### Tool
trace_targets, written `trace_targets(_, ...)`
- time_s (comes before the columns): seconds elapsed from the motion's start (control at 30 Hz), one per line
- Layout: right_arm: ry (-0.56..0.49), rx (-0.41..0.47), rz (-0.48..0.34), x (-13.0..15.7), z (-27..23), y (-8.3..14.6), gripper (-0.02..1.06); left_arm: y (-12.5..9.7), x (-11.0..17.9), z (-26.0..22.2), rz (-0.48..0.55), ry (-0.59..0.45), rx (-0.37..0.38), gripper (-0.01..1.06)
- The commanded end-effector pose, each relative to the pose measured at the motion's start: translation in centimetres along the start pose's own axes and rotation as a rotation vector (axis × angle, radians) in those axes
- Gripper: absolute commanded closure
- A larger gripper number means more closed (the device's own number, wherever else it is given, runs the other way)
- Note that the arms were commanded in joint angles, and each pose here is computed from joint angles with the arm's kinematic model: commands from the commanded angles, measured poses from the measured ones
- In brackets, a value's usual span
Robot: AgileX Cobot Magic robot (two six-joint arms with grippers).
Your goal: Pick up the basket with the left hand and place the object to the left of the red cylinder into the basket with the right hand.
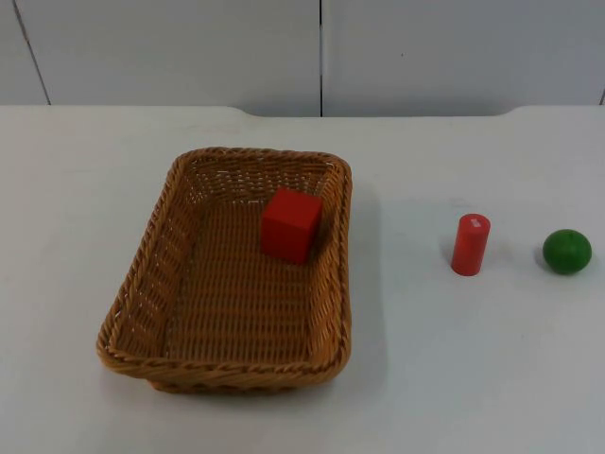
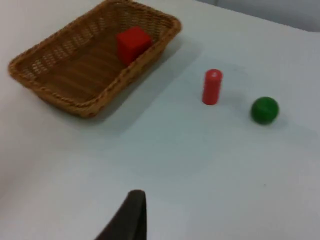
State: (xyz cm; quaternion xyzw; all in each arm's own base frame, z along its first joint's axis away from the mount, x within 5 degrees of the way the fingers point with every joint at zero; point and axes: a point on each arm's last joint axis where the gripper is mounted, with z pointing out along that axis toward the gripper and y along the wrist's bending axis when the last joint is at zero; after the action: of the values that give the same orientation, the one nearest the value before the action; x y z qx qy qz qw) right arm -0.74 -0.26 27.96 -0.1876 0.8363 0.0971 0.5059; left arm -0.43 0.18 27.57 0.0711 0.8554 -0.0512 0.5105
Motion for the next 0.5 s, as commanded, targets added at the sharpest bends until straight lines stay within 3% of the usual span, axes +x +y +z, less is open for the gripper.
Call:
trace_targets(0.0, -0.012, 0.073, 0.042, -0.07, 0.03, 0.05, -0.01, -0.08, 0.1, 0.01, -0.002, -0.001, 0.014, 0.0)
trace_targets(0.27, -0.006, 0.258, 0.138, -0.09, 0.06, 0.2, -0.01, -0.08, 0.1, 0.01, -0.002, -0.001, 0.014, 0.0)
trace_targets(0.47, -0.005, 0.304, 0.162, -0.1, 0.07, 0.23, -0.01, -0.08, 0.1, 0.01, -0.002, -0.001, 0.014, 0.0)
